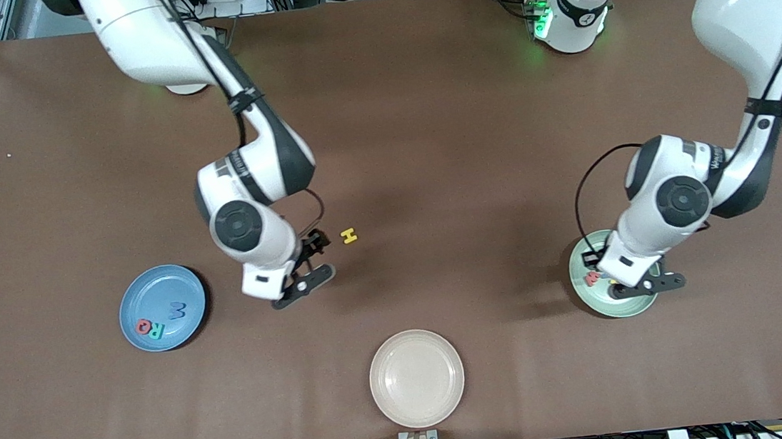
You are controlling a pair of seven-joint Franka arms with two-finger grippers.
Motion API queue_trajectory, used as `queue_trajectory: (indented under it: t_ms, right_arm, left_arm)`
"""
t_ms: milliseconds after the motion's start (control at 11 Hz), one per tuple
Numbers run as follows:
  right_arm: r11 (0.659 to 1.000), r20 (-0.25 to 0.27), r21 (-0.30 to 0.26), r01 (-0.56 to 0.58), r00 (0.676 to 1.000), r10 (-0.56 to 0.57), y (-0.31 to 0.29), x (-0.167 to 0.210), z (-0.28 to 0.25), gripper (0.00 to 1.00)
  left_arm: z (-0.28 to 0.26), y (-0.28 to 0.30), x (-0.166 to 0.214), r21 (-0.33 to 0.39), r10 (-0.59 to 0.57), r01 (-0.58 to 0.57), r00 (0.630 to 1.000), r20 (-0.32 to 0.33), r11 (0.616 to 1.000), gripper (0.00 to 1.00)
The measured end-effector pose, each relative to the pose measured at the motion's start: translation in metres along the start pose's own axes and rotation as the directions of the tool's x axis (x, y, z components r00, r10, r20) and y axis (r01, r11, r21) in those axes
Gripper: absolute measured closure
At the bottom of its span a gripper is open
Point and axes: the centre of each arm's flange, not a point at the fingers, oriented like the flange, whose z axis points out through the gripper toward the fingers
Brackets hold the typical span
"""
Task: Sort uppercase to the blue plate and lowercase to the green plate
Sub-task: 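Place the blue E on the green plate while the right gripper grasps H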
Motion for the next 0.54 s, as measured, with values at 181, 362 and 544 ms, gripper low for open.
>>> queue_trajectory:
  t_ms: [181, 362, 544]
  right_arm:
    - [0.999, -0.012, -0.013, -0.035, 0.999, 0.035, -0.052, -0.003, 0.026, 0.00]
    - [0.999, -0.023, -0.025, -0.031, 0.999, 0.031, -0.074, -0.009, 0.058, 0.00]
    - [0.999, -0.018, -0.034, -0.027, 0.999, 0.027, -0.076, -0.018, 0.083, 0.00]
  left_arm:
    - [0.004, -0.013, 0.007, -0.001, 0.009, -0.009, 1.000, -0.001, 1.000, 0.70]
    - [-0.002, -0.018, 0.013, 0.003, 0.008, -0.007, 1.000, -0.018, 1.000, 0.50]
    - [-0.018, -0.033, 0.025, 0.010, 0.044, -0.043, 0.998, -0.051, 0.999, 0.26]
